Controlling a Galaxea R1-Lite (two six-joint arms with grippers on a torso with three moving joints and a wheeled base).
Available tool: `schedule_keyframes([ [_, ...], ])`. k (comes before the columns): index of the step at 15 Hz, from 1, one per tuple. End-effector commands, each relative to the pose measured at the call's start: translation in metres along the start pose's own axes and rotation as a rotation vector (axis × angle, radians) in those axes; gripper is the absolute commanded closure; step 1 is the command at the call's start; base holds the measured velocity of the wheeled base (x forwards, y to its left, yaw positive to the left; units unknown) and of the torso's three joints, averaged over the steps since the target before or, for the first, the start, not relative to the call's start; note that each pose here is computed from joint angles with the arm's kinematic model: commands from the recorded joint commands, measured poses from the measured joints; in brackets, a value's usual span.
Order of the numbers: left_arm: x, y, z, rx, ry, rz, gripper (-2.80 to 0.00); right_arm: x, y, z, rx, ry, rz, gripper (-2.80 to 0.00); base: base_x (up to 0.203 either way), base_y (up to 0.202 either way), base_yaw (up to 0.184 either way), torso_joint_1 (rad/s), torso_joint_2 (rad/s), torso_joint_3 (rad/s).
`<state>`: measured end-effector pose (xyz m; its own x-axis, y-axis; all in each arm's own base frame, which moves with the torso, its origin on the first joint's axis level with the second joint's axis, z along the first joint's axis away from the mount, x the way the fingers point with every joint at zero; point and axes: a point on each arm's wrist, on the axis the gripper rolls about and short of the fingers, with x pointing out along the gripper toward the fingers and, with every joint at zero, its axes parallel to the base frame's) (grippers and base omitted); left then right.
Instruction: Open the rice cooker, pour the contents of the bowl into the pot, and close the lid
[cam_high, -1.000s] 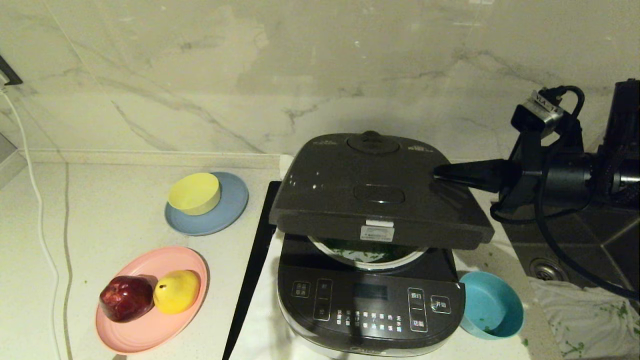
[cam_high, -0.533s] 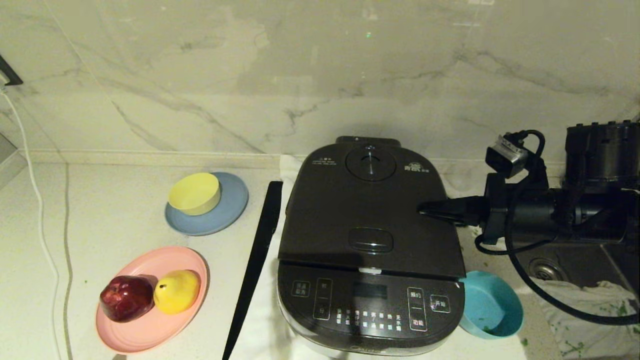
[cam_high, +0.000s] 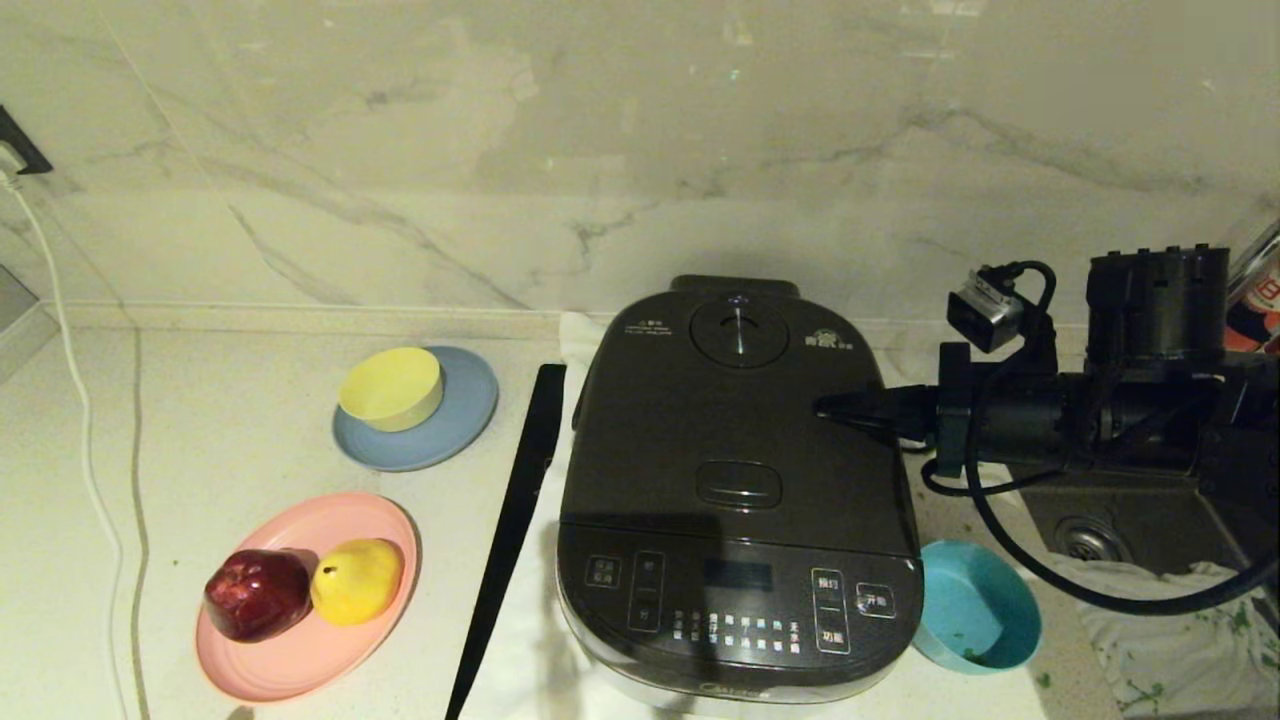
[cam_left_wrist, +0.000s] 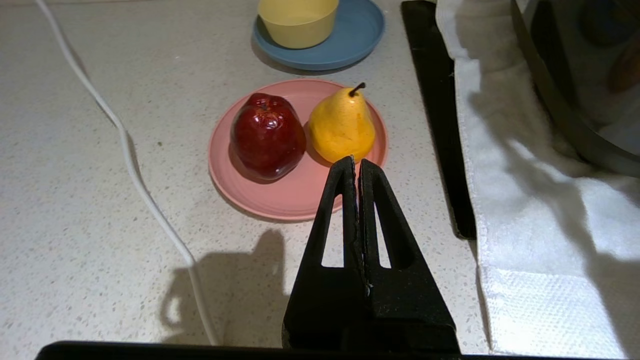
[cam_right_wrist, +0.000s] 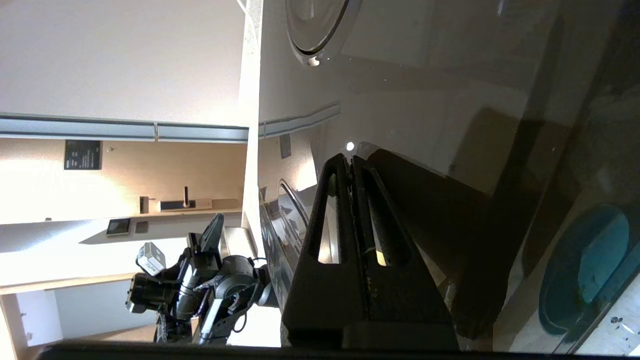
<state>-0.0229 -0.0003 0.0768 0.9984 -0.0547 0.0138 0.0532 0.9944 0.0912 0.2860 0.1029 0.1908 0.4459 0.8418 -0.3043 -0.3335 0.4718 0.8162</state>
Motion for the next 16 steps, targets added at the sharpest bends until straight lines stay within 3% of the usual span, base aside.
schedule_keyframes([
  [1,0.001,0.000,-0.003,0.001,0.008,-0.001,0.00,-0.011,0.014,0.001,-0.022,-0.026,0.020,0.00,0.000,0.000,0.000,0.000,0.00,0.000],
  [4,0.000,0.000,-0.002,0.001,0.006,-0.001,0.00,-0.045,0.054,-0.001,-0.108,-0.101,0.090,0.00,0.000,0.000,0.000,0.000,0.00,0.000],
  [6,0.001,0.000,-0.003,0.001,0.008,-0.001,0.00,-0.065,0.074,-0.009,-0.107,-0.101,0.101,0.00,0.000,0.000,0.000,0.000,0.00,0.000],
  [9,0.000,0.000,-0.002,-0.001,0.006,-0.001,0.00,-0.079,0.093,-0.026,-0.066,-0.004,0.048,0.00,0.000,0.000,0.000,0.000,0.00,0.000],
  [11,0.000,0.000,-0.002,-0.001,0.006,-0.001,0.00,-0.093,0.102,-0.037,-0.126,-0.007,0.006,0.00,0.000,0.000,0.000,0.000,0.00,0.000],
  [16,0.000,0.000,-0.002,-0.001,0.006,-0.001,0.00,-0.085,0.113,-0.072,-0.215,0.029,-0.215,0.00,0.000,0.000,0.000,0.000,0.00,0.000],
])
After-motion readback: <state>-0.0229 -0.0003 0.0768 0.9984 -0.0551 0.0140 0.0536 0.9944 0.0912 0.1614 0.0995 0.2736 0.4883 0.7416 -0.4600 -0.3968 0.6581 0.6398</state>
